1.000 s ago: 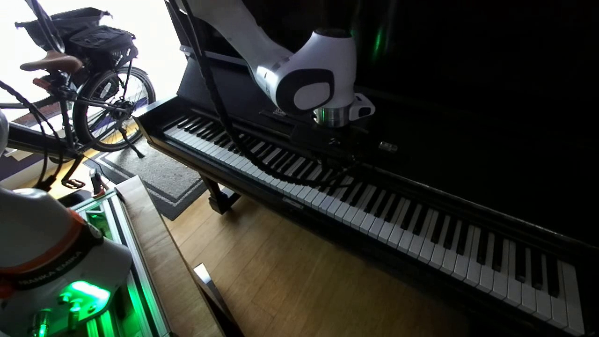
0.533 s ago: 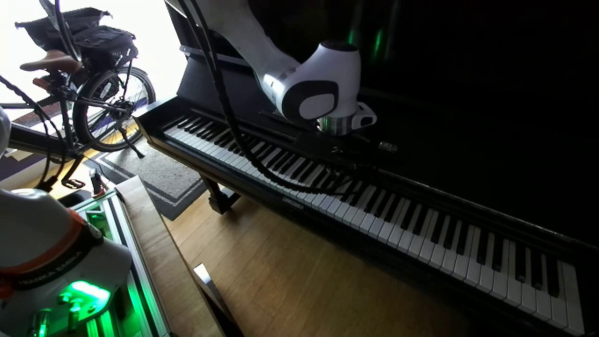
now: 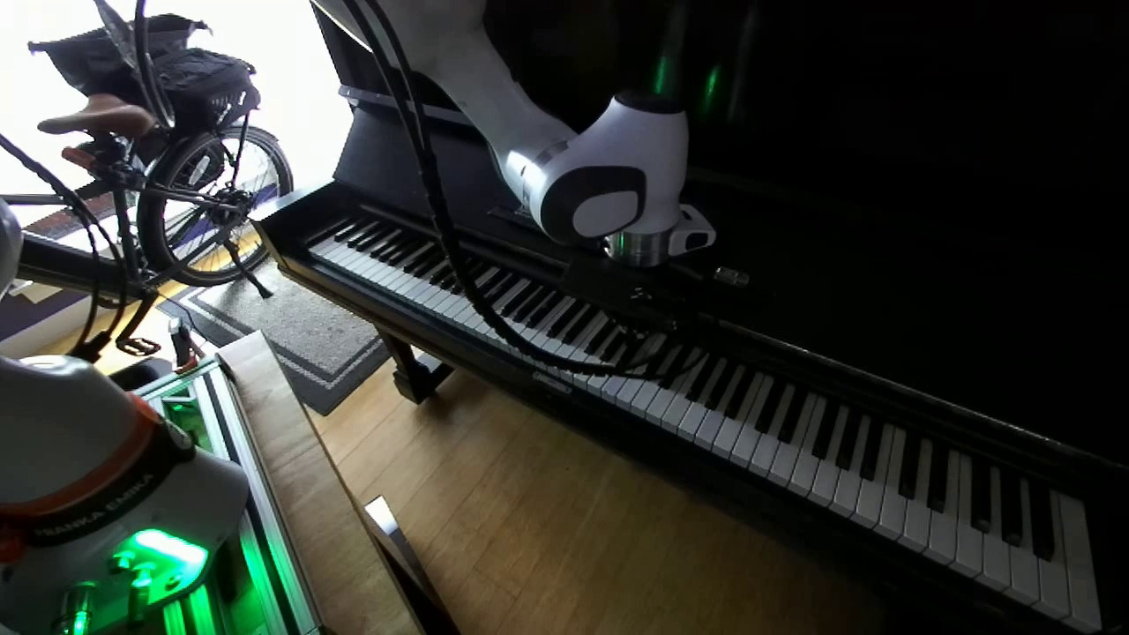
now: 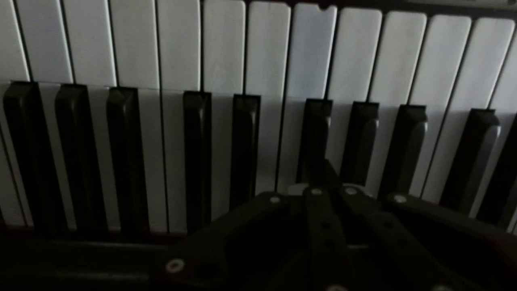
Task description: Press the fourth b flat key from the right on the piano
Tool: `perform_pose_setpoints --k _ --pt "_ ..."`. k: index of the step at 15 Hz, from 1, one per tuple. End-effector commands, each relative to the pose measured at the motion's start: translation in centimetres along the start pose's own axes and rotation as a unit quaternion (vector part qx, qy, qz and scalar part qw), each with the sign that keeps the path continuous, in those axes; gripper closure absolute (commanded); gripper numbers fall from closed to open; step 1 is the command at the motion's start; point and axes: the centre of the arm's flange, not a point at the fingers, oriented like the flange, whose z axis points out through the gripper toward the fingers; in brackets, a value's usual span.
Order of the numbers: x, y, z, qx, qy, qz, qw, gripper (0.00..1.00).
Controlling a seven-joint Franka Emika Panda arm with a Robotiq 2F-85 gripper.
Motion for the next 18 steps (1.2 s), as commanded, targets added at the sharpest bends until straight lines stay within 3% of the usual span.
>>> perform_pose_setpoints --k 1,8,16,17,18 --pt "0.4 0.7 1.3 0.012 0.002 0.003 0.9999 1.00" --pt "0.6 1.0 2.1 0.021 -0.004 0.005 0.9998 1.00" --pt "0.2 -1.0 -1.2 0.007 0.007 -0.001 0.9999 1.00" --pt "0.2 -1.3 -1.6 0.004 0.006 -0.002 1.0000 0.74" --pt "0.3 -1.5 -2.0 0.001 0.005 -0.002 1.0000 0.74"
